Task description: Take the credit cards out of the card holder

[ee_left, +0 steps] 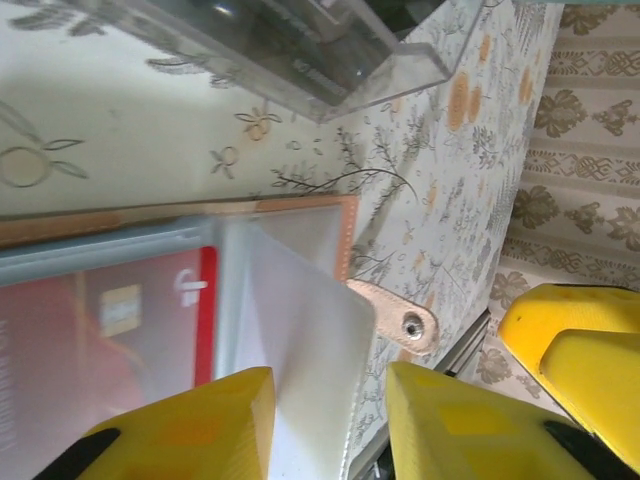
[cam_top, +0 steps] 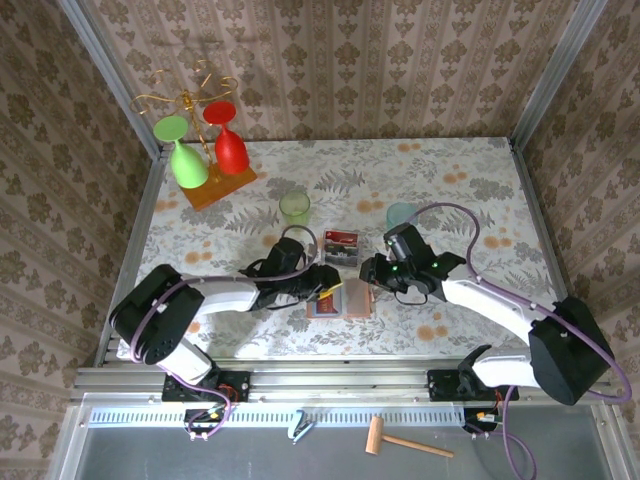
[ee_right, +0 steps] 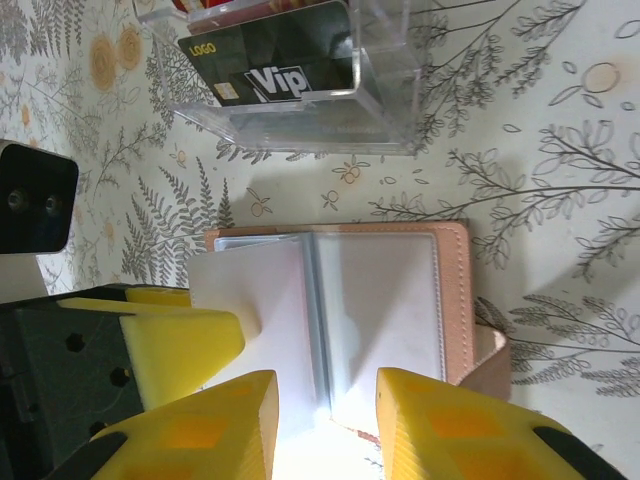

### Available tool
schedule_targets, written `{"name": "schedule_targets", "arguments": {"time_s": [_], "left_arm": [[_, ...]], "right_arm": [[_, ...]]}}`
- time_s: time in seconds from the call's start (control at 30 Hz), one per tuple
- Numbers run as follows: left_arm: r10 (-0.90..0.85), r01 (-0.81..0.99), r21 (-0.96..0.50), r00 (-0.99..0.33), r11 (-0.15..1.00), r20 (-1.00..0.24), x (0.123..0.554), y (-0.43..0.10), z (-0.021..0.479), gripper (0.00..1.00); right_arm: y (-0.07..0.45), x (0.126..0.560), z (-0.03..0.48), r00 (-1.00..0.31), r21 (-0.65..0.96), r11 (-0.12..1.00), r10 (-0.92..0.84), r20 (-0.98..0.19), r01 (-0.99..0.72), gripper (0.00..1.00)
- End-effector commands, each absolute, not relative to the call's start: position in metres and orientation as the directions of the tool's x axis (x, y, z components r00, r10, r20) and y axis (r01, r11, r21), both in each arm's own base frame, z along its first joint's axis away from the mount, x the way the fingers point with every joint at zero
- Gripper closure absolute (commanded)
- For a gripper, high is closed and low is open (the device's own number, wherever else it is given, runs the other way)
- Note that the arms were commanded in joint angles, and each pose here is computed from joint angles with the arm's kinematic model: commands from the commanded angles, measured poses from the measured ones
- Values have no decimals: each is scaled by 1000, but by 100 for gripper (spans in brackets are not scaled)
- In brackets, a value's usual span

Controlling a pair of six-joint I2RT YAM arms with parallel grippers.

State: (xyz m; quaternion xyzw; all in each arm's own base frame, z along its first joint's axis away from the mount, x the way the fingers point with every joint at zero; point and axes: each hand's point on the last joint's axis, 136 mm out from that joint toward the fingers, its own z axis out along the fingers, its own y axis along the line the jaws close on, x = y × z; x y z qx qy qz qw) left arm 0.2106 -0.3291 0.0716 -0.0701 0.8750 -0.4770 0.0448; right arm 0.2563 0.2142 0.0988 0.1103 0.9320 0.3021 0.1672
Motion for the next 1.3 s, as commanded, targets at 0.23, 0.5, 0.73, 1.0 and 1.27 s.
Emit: {"name": "schedule_targets", "arguments": {"time_s": [0.23,0.5,0.73,1.0,1.27], "left_arm": [[-107,-60,-835,-994,547,2,208,-354,71,54],[-86,-52,-837,-996,545,6,207,-364,71,51],[-87,-54,-836,-996,546,8,206,-362,70,50],[-98,-50,-839,-995,542,-4,206,-356,74,50],[-135,-64,-836,-991,545,-12,204,-337,75,50]], "right_arm": [[191,245,94,-908,577,806,333,-255,134,68],[189,241,93,-906,585,799,340,-250,139,68],[190,241,92,-909,589,796,338,-244,138,68],[199,244,92,-914,617,775,339,-224,136,68],[219,248,91,-929,628,770,308,-206,116,69]]}}
